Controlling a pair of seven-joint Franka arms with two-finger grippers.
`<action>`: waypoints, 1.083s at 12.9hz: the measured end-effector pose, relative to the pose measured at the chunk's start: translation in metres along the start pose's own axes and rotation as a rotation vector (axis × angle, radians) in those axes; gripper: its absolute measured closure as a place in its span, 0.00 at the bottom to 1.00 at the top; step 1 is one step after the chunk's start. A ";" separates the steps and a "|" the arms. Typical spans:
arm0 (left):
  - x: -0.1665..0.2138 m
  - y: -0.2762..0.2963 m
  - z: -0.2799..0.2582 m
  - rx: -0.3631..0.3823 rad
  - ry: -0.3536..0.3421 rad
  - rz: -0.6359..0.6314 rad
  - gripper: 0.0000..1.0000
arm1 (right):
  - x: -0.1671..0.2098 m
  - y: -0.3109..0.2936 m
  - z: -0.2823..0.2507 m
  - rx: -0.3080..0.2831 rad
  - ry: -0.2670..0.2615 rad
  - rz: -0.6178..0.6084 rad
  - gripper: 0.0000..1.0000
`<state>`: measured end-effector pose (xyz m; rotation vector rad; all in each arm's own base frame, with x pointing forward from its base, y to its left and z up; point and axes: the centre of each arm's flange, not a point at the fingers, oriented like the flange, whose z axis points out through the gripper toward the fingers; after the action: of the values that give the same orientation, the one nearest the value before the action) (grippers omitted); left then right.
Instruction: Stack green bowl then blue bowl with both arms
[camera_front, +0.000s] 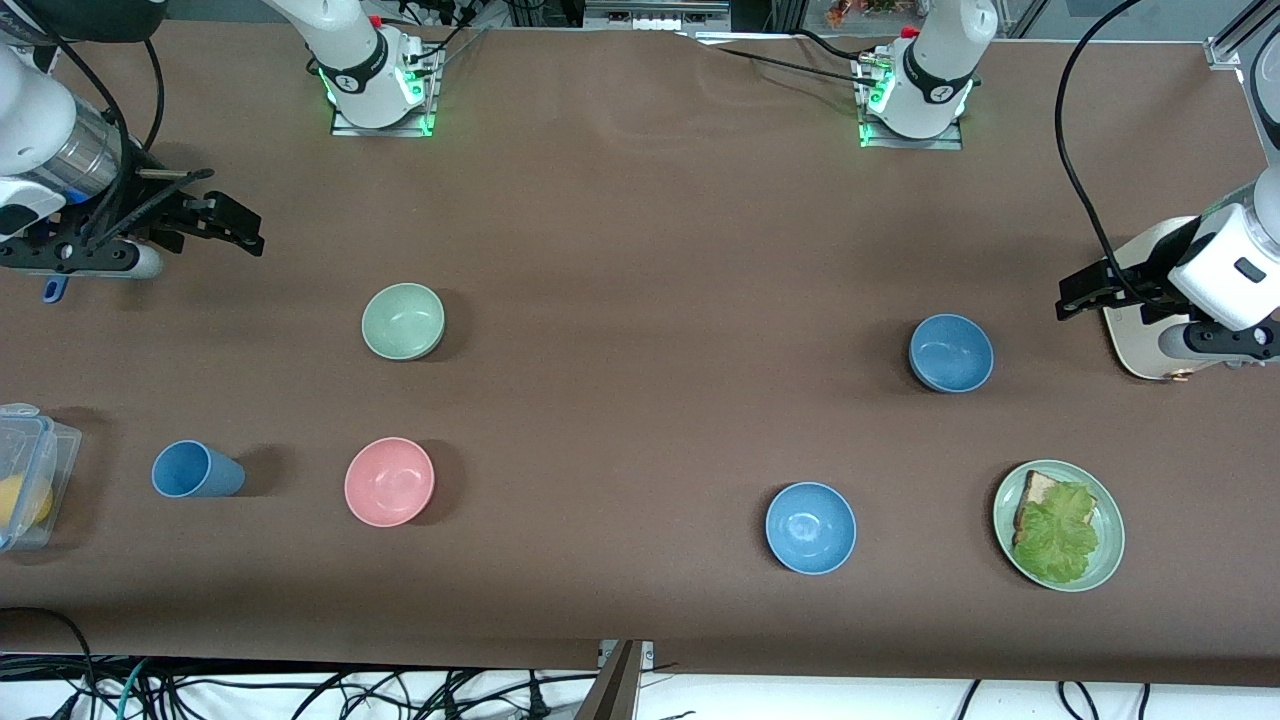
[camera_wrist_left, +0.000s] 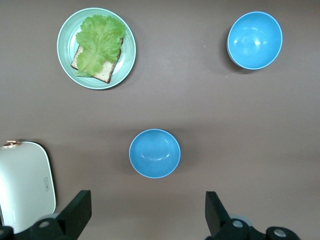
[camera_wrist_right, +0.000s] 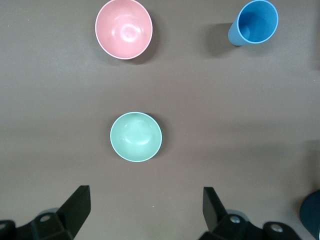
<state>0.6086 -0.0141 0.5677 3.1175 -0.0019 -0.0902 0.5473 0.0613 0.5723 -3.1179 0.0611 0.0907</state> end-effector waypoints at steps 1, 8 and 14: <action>0.000 0.000 0.000 0.000 0.000 0.000 0.00 | 0.000 0.000 0.000 0.000 -0.001 0.000 0.00; 0.000 0.000 0.000 0.000 0.000 -0.001 0.00 | -0.001 0.000 0.001 -0.002 -0.007 0.001 0.00; 0.000 0.000 0.000 0.000 0.000 -0.001 0.00 | -0.002 0.001 0.007 -0.004 -0.024 0.001 0.00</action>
<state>0.6086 -0.0137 0.5677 3.1175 -0.0007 -0.0902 0.5449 0.0608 0.5657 -3.1205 0.0626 0.1283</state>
